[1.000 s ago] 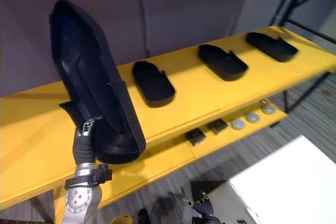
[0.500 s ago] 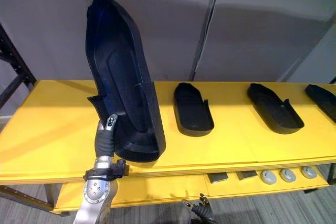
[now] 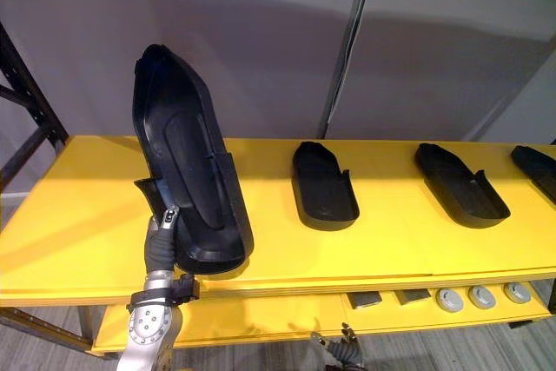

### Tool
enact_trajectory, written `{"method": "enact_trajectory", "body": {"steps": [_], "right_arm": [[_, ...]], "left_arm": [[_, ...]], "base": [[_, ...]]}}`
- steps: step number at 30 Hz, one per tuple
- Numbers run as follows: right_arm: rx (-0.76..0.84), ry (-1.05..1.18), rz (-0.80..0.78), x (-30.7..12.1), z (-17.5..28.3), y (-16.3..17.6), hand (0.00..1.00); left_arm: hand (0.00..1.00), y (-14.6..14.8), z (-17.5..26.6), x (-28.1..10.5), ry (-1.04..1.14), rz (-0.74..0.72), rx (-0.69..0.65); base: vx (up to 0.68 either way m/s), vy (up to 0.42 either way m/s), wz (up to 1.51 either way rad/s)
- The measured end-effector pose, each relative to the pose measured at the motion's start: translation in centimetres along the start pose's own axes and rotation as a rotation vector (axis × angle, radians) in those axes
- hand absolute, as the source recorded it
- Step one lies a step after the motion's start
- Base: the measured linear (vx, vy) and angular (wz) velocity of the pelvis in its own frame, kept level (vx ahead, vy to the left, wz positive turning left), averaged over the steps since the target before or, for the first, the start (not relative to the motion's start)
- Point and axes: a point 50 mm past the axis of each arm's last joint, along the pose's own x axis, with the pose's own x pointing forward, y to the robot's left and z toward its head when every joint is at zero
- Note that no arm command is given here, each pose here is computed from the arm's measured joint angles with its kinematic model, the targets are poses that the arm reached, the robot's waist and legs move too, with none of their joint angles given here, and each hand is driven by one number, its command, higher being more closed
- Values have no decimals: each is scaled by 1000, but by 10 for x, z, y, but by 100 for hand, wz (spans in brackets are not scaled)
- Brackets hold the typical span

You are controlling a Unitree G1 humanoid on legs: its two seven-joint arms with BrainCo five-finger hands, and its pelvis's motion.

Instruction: Walk over and take plastic housings, then place them on the shelf

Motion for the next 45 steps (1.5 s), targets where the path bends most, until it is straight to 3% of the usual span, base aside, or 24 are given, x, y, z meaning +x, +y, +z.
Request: {"method": "enact_trajectory", "body": {"steps": [2,5,12,22,30,37,45], "right_arm": [[-10,11,-20,0,-3,-7,0],[41,38,44,-5,-8,23,0],[-13,-26,113,-1,11,41,0],[-15,40,97,-2,-5,35,0],[4,60,73,-1,-9,30,0],[-19,124,84,-6,-25,30,0],[-78,180,109,-7,-40,17,0]], "left_arm": [[100,1,0,0,-1,19,-4],[100,16,0,2,0,107,19],[100,15,3,3,-16,79,33],[100,-6,-9,4,34,-2,11],[100,-4,-13,5,53,-11,30],[100,2,-17,6,70,-14,123],[100,46,-53,41,241,97,319]], "base": [[-25,571,18],[1,436,2],[-116,255,-17],[-11,-61,23],[49,0,-11],[-76,42,-17],[-161,-33,-2]]}}
